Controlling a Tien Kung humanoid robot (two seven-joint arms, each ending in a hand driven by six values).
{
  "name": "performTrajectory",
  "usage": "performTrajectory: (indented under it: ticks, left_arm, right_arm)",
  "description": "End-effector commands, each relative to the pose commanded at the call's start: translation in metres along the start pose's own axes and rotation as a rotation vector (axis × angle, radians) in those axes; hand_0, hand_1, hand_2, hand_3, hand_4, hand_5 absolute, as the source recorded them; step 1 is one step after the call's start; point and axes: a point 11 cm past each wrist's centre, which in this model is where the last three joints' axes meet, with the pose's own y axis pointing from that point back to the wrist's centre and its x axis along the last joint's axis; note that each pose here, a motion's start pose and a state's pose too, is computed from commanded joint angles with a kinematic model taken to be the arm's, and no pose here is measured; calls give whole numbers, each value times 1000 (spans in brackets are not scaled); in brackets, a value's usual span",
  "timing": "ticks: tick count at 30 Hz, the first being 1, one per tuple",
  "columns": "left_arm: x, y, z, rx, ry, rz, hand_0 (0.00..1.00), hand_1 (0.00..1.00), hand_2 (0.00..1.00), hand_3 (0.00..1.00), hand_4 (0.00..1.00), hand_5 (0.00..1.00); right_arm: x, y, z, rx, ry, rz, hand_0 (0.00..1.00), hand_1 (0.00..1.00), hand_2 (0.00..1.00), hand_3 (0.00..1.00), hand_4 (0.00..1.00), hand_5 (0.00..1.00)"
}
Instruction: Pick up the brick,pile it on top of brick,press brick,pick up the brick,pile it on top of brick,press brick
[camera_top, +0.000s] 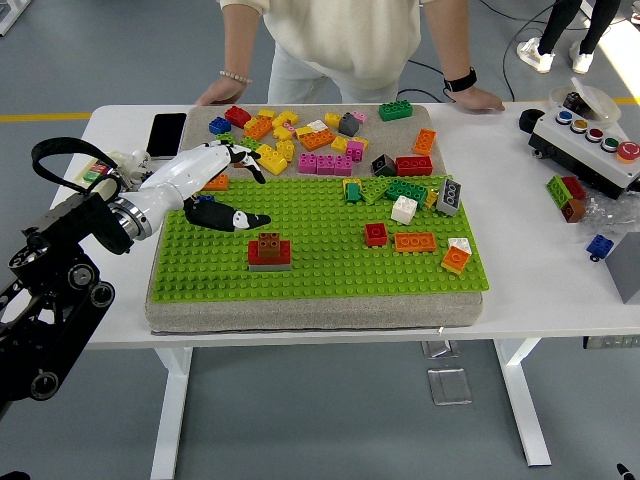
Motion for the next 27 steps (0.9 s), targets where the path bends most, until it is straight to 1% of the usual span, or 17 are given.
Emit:
performTrajectory:
  ticks: [2, 4, 5, 7, 8, 10, 11, 13, 14, 16, 17, 19, 22, 23, 24, 27]
  left_arm:
    - [20, -1, -7, -24, 47, 67, 972, 852, 841, 854, 998, 410]
    - [37, 0, -16, -46, 100, 116, 972, 852, 841, 854, 998, 410]
    - [42, 1, -18, -61, 134, 131, 976, 869, 867, 914, 998, 488]
    - [53, 3, -26, -74, 185, 152, 976, 869, 867, 914, 998, 488]
    - [60, 5, -35, -81, 227, 157, 976, 869, 867, 914, 998, 488]
    - [64, 7, -39, -98, 302, 172, 976, 869, 867, 914, 998, 488]
    - [65, 9, -47, -99, 356, 166, 976, 901, 895, 943, 990, 655]
    - [66, 12, -58, -97, 454, 159, 976, 901, 895, 943, 990, 655]
    - [65, 14, -66, -81, 503, 146, 976, 901, 895, 943, 990, 655]
    - [63, 17, -75, -73, 596, 131, 976, 901, 895, 943, 990, 655]
    - [61, 19, -80, -58, 644, 120, 978, 911, 919, 951, 972, 694]
    - [59, 24, -92, -32, 722, 108, 978, 911, 919, 951, 972, 694]
    - [61, 30, -97, -39, 821, 121, 978, 911, 919, 951, 972, 694]
    - [62, 32, -98, -45, 860, 129, 985, 914, 913, 952, 955, 718]
    - [64, 34, -98, -54, 893, 141, 985, 914, 913, 952, 955, 718]
    - [72, 38, -96, -108, 1002, 188, 985, 914, 913, 952, 955, 718]
  right_arm:
    - [-1, 0, 1, -3, -2, -1, 753, 674, 726, 737, 998, 644]
    - [-2, 0, 1, -5, -5, -1, 753, 674, 726, 737, 998, 644]
    - [-3, 0, 1, -5, -7, -1, 754, 675, 726, 736, 998, 644]
    - [-4, 0, 1, -7, -8, -2, 754, 675, 726, 736, 998, 644]
    - [-7, 0, 2, -8, -11, -3, 754, 675, 726, 736, 998, 644]
    - [-8, 0, 3, -9, -12, -5, 754, 675, 726, 736, 998, 644]
    - [-10, 0, 4, -12, -13, -7, 754, 674, 726, 735, 998, 643]
    - [-13, 0, 6, -16, -14, -10, 754, 674, 726, 735, 998, 643]
    - [-15, 1, 7, -19, -12, -13, 754, 674, 726, 735, 998, 643]
    - [-16, 1, 8, -23, -9, -16, 754, 674, 726, 735, 998, 643]
    - [-17, 1, 9, -24, -8, -17, 754, 675, 726, 732, 998, 643]
    - [-19, 1, 10, -27, -6, -17, 754, 675, 726, 732, 998, 643]
    - [-19, 1, 9, -28, -3, -16, 754, 675, 726, 732, 998, 643]
    - [-20, 1, 8, -27, -1, -15, 753, 675, 726, 731, 998, 643]
    - [-20, 1, 8, -27, -1, -15, 753, 675, 726, 731, 998, 643]
    - [-22, 1, 9, -29, 3, -17, 753, 675, 726, 731, 998, 643]
